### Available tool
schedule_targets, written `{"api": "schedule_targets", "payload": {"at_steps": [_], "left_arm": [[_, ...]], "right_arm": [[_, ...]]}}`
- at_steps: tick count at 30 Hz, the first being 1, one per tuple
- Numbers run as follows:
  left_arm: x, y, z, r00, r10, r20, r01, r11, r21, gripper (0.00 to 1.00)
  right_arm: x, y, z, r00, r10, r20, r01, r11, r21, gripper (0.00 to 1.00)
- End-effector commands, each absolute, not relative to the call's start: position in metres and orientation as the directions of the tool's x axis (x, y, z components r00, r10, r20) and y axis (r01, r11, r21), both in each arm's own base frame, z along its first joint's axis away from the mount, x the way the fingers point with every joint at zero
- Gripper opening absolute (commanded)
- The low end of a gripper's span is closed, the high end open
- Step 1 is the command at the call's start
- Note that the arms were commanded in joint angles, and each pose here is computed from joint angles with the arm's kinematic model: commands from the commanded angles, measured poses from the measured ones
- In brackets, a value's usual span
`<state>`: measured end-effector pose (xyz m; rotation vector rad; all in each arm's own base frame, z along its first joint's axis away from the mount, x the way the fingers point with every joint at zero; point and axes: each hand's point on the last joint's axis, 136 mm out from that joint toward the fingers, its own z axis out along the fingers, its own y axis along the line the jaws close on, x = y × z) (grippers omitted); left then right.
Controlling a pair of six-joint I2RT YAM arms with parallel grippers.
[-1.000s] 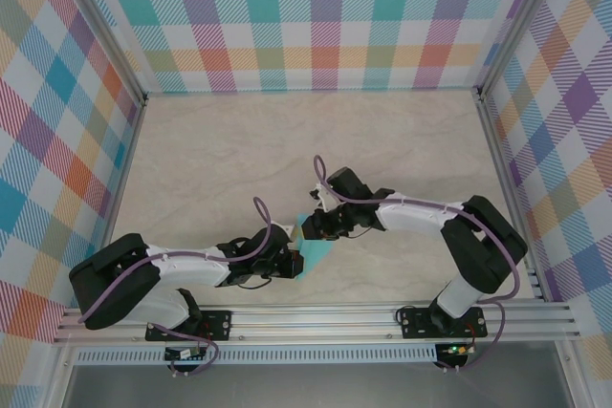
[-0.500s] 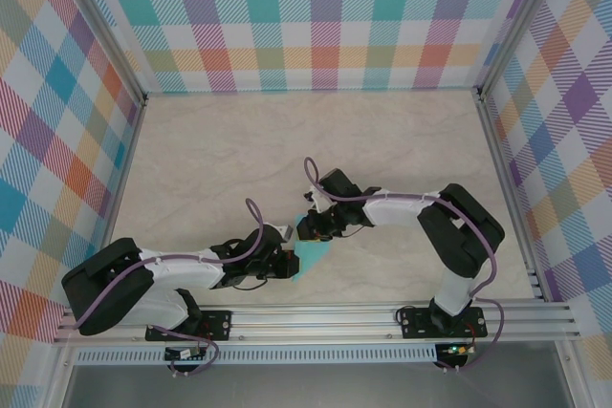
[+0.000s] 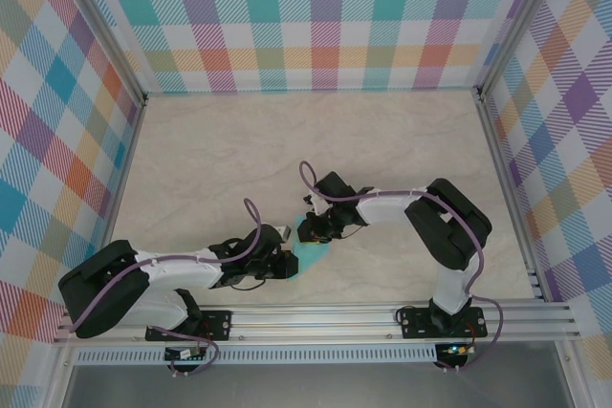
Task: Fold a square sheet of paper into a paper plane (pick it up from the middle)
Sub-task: Fourth fold the wing at the center of the table.
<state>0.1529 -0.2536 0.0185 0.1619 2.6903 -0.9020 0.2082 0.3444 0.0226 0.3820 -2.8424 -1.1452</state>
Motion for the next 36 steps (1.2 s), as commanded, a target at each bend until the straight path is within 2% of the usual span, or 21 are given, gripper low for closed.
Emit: {"api": "schedule_targets", "payload": {"at_steps": [1,10,17,19,20,25,32,36], "left_arm": [[0.146,-0.239,0.013,-0.962,-0.003,-0.273,0.153,0.824,-0.546,0.16],[0.146,-0.236,0.031,-0.952,-0.047,-0.304,0.150,0.793,-0.591,0.27],[0.149,-0.240,0.037,-0.950,-0.048,-0.310,0.155,0.788,-0.595,0.29],[0.150,-0.242,0.034,-0.952,-0.036,-0.303,0.158,0.793,-0.588,0.26],[0.150,-0.244,0.032,-0.954,-0.033,-0.298,0.156,0.795,-0.587,0.21],[0.149,-0.241,0.024,-0.958,-0.038,-0.284,0.139,0.805,-0.577,0.07],[0.151,-0.243,0.036,-0.948,-0.052,-0.313,0.156,0.781,-0.604,0.23],[0.153,-0.249,0.036,-0.947,-0.047,-0.316,0.168,0.769,-0.616,0.27]], "right_arm": [[0.213,0.346,0.017,-0.971,-0.237,-0.035,-0.198,0.713,0.672,0.19],[0.208,0.343,0.014,-0.968,-0.251,-0.022,-0.201,0.717,0.667,0.19],[0.208,0.344,0.016,-0.966,-0.256,-0.027,-0.207,0.712,0.671,0.20],[0.208,0.343,0.016,-0.966,-0.257,-0.026,-0.207,0.712,0.671,0.20],[0.208,0.343,0.016,-0.966,-0.257,-0.025,-0.207,0.711,0.672,0.21],[0.207,0.342,0.016,-0.966,-0.257,-0.024,-0.206,0.712,0.671,0.21],[0.204,0.341,0.017,-0.964,-0.264,-0.020,-0.208,0.710,0.672,0.21],[0.204,0.341,0.017,-0.964,-0.267,-0.019,-0.210,0.711,0.671,0.21]]}}
